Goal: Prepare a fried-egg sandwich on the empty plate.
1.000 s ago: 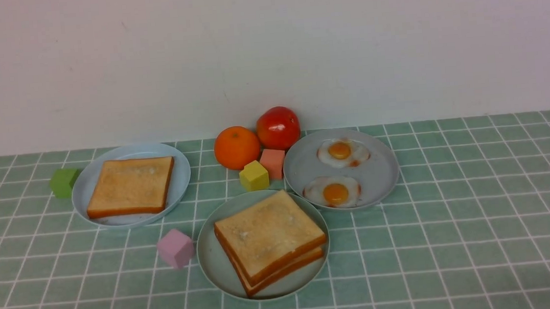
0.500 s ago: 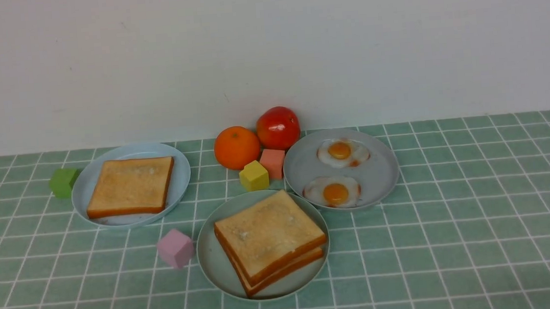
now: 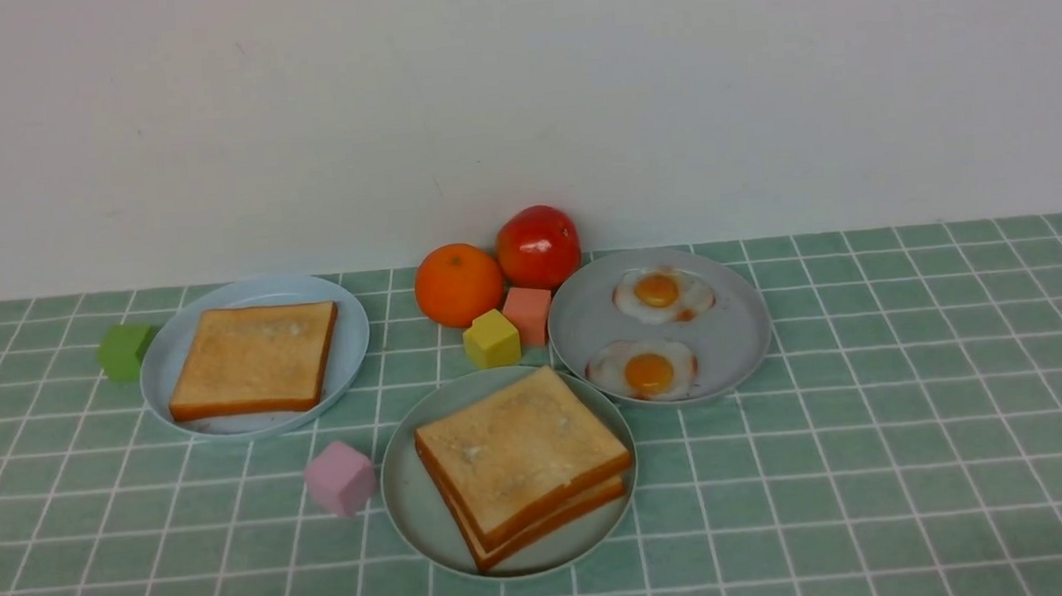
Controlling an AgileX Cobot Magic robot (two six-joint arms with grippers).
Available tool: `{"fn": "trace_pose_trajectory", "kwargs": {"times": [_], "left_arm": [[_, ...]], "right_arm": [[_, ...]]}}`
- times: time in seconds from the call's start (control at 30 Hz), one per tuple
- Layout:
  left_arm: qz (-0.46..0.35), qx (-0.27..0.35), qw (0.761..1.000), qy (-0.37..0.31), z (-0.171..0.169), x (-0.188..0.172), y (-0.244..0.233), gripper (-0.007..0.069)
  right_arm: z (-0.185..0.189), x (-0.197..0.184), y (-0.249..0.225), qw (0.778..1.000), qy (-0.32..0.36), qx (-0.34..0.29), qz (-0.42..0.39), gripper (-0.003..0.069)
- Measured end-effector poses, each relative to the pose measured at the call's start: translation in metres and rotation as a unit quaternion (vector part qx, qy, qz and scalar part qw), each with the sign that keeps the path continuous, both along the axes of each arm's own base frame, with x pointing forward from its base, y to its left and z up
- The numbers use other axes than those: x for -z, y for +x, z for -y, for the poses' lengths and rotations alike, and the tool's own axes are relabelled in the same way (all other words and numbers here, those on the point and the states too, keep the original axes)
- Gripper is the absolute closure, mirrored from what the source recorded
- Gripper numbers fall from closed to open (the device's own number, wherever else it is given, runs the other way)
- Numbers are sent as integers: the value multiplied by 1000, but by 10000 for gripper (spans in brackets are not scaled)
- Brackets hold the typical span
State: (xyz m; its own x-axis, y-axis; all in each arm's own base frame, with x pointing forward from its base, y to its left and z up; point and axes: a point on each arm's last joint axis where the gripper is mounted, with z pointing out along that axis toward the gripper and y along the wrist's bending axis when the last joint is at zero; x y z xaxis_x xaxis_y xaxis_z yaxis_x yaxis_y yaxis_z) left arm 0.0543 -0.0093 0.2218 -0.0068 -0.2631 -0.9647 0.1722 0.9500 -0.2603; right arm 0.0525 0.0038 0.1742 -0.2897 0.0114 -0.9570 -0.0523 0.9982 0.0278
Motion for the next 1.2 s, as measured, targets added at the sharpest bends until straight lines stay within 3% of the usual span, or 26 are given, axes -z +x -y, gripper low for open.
{"fn": "trace_pose_trajectory", "kwargs": {"times": [0.13,0.3,1.2], "left_arm": [[-86,-74,993,-27,-8,34,2,638],[-173,-88,981,-20,-9,52,-2,638],[-172,-88,981,-22,-9,52,-1,638]], "right_arm": [[0,0,0,1000,0,0,-2,634],[0,0,0,1000,-1,0,-2,625],[0,0,0,1000,-1,0,-2,598]]}}
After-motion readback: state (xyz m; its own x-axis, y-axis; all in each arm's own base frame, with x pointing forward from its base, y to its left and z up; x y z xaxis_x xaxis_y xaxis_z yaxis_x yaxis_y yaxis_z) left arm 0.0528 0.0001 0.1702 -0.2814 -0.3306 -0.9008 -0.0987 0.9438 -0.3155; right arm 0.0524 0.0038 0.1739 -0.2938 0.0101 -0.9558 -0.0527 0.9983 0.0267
